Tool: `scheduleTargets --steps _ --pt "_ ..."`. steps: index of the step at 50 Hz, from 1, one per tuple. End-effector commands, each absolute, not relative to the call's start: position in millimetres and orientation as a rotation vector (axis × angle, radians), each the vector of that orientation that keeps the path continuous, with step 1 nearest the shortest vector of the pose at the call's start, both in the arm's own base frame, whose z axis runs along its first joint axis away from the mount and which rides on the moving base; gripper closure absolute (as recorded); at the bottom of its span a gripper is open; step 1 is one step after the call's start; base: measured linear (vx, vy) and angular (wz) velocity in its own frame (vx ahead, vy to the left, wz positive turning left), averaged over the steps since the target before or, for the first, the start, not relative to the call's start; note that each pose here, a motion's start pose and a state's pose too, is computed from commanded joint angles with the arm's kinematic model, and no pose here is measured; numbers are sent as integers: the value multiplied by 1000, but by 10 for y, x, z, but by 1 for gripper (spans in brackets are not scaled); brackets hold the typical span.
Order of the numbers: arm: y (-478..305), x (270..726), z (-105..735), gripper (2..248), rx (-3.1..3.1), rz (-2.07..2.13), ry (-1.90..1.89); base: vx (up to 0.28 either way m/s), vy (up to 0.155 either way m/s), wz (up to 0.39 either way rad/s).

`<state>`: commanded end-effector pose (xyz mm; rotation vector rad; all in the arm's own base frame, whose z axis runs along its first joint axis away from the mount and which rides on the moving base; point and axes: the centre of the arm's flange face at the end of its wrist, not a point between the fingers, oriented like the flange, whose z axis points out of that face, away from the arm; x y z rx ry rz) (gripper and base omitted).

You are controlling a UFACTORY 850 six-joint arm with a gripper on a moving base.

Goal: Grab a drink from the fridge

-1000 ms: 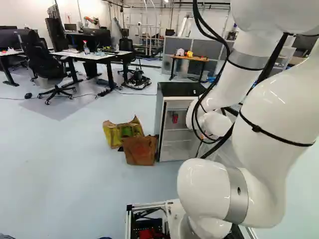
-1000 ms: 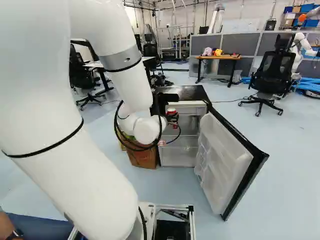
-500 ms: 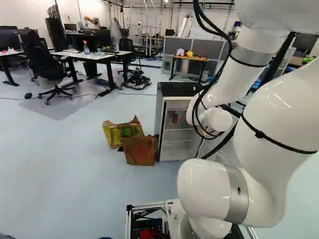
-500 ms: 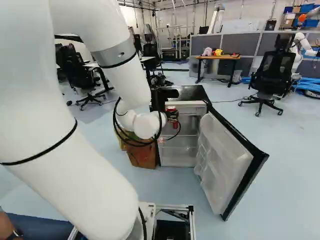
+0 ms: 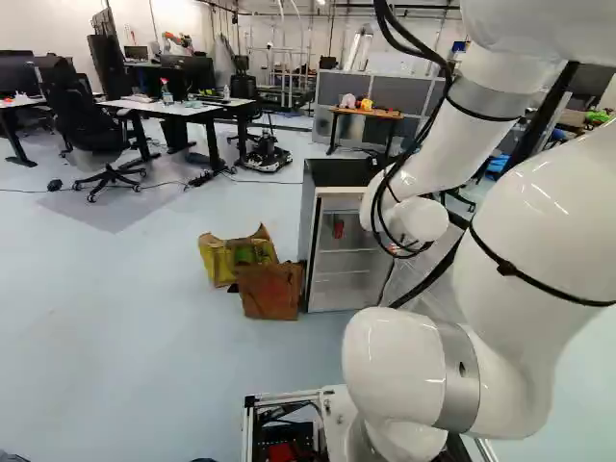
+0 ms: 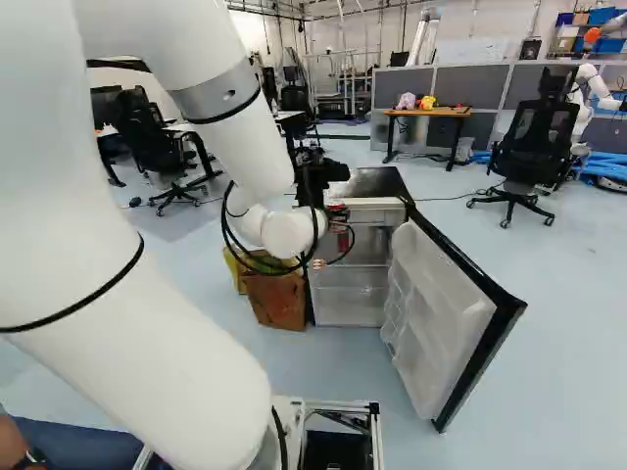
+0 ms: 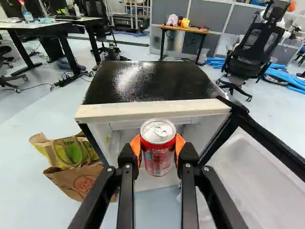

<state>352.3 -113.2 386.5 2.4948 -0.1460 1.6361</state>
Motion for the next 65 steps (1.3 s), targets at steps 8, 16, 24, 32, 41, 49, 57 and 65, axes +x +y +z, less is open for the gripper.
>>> scheduleTargets --steps 8,16,24,32,41,49,57,65 --pt "-1136 3584 3931 158 2493 1637 -139 0 0 0" --pt "-1141 3650 3998 158 2491 1639 -131 0 0 0" --pt "-1147 3728 4067 158 2489 1641 -123 0 0 0" --pt "-1154 3821 4137 158 2487 1644 -114 0 0 0" --pt "-1163 3931 4217 158 2485 1647 -104 0 0 0" --pt "-1170 4030 4287 158 2483 1650 -96 0 0 0" --pt "-1178 4131 4359 158 2480 1653 -88 0 0 0" --pt "-1178 4238 4433 158 2477 1659 -77 0 0 0"
